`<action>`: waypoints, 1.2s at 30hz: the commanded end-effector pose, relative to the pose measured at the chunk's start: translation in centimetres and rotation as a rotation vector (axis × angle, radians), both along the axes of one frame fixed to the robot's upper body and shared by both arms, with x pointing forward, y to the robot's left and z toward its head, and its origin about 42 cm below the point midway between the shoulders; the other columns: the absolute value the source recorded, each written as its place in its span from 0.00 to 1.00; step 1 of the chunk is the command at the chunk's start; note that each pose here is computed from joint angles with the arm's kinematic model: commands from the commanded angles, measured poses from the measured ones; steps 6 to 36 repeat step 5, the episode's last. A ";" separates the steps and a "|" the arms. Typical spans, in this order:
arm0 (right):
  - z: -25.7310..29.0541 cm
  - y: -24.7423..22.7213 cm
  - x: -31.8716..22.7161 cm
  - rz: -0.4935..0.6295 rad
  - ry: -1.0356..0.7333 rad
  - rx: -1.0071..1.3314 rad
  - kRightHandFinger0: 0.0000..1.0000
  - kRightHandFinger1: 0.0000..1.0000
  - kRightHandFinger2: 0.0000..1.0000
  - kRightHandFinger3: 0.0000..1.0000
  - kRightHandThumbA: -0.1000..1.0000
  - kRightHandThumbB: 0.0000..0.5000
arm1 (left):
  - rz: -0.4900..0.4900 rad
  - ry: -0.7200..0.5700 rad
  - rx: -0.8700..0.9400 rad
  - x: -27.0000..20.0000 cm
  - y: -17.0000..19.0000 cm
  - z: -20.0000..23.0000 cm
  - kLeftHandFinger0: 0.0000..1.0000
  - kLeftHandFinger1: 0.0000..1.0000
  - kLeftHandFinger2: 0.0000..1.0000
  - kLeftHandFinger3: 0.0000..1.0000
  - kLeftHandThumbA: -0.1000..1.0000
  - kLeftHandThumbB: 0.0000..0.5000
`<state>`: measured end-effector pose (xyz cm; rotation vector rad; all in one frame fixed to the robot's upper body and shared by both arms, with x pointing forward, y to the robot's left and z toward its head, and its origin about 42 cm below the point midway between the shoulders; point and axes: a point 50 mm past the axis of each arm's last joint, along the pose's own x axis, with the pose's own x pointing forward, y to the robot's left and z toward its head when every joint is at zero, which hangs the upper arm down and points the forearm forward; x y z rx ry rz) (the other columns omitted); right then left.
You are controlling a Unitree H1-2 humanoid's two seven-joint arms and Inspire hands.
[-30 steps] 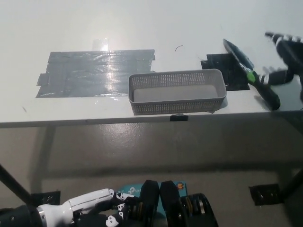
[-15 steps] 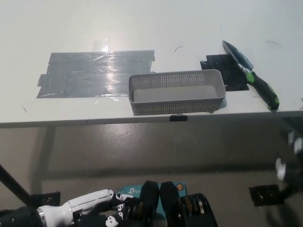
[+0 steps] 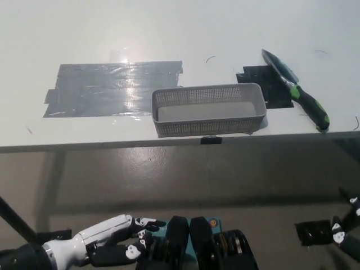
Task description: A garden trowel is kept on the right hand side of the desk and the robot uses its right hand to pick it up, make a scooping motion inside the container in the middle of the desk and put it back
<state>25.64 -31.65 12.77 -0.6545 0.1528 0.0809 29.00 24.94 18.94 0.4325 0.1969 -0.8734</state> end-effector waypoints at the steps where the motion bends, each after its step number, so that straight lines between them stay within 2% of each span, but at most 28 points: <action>1: 1.4 -0.3 0.7 0.027 -0.131 0.010 1.00 1.00 1.00 1.00 0.23 0.35 | 0.018 -0.042 0.010 0.5 0.1 1.0 1.00 1.00 1.00 1.00 1.00 0.94; 4: 1.3 -0.2 0.7 0.032 -0.121 0.012 1.00 1.00 1.00 1.00 0.24 0.34 | 0.017 -0.046 0.010 0.4 0.2 1.0 1.00 1.00 1.00 1.00 1.00 0.89; 36: 1.3 -0.2 0.7 0.032 -0.121 0.012 1.00 1.00 1.00 1.00 0.24 0.34 | 0.017 -0.046 0.010 0.4 0.2 1.0 1.00 1.00 1.00 1.00 1.00 0.89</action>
